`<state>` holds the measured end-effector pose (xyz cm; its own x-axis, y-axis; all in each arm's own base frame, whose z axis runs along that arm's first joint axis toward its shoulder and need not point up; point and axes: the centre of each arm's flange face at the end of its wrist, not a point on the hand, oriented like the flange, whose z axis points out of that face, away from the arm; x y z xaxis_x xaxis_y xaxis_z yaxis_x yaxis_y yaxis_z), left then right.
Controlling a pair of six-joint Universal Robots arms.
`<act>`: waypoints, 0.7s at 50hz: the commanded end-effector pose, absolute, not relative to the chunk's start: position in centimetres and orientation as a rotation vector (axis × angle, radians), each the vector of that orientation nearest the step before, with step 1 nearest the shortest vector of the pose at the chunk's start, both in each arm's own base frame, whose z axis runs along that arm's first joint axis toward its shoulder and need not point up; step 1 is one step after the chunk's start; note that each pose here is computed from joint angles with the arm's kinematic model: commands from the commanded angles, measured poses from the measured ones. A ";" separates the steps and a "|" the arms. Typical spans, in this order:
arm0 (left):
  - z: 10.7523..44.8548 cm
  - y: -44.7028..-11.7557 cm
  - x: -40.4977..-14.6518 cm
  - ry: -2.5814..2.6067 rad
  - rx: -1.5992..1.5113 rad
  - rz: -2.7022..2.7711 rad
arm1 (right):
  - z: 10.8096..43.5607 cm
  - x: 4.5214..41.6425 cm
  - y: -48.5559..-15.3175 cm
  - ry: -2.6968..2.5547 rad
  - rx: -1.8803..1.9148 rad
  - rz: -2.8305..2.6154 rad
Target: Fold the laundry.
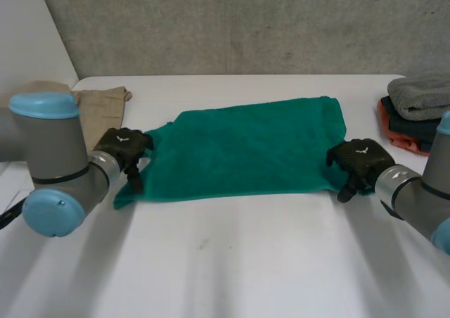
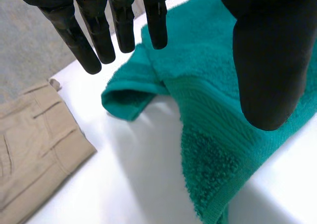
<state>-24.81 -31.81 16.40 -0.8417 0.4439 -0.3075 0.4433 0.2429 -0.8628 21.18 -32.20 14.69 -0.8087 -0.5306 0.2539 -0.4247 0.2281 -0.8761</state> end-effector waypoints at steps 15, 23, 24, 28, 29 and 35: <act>15.0 -29.4 -20.8 -2.359 -1.335 1.785 | 13.2 18.1 -34.5 2.478 -1.220 -1.735; 13.9 -31.1 -20.7 -2.346 -1.331 1.766 | 12.6 18.2 -36.8 2.406 -1.123 -1.892; 13.7 -31.3 -20.8 -2.349 -1.326 1.758 | 12.7 18.2 -36.9 2.401 -1.097 -1.903; 13.2 -31.8 -20.9 -2.347 -1.325 1.754 | 13.2 17.9 -37.3 2.395 -0.950 -1.906; 13.3 -31.9 -21.0 -2.340 -1.327 1.760 | 13.4 17.8 -37.3 2.393 -0.928 -1.905; 13.1 -32.6 -21.4 -2.316 -1.312 1.781 | 13.5 17.5 -37.3 2.399 -0.882 -1.885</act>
